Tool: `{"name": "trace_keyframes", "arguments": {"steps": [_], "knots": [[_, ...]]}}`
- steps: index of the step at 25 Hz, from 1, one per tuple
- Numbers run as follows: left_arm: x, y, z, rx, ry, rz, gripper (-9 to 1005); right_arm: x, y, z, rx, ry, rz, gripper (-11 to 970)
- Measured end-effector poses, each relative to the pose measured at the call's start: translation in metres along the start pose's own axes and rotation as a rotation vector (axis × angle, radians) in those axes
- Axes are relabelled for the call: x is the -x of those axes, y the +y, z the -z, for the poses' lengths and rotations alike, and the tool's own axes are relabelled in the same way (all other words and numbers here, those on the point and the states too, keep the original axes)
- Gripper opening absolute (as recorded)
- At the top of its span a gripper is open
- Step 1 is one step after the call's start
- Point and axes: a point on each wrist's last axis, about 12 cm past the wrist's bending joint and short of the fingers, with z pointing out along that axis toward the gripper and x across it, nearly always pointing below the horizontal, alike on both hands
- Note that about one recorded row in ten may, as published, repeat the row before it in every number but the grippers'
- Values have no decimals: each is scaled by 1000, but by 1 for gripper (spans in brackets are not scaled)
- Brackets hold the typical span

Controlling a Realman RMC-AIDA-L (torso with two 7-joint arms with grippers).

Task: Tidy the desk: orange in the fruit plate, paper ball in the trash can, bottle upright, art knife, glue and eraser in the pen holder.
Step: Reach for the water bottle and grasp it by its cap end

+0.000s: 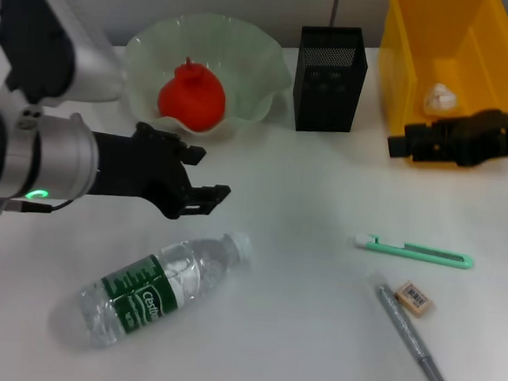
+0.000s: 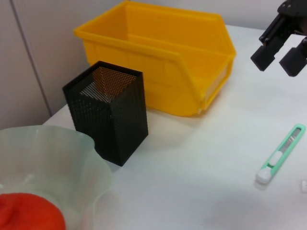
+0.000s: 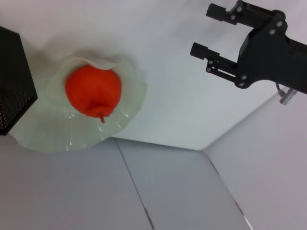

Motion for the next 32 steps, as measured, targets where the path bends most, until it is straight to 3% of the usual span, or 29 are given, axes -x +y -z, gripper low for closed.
{"name": "trace_keyframes", "arguments": {"steps": [6,15,25,32], "knots": [[20,-18,-14,-2,92,-63,580,-27,1,-1,31,-19,12,475],[33,-21,-26,-2,151,-73,580,-63,7,1,79,-44,108,474],[45,-32,-32,-76,239,-48,580,-79,12,13,105,-100,150,472],[46,-39,-51,-97,284,-29,580,-86,12,16,116,-49,181,471]]}}
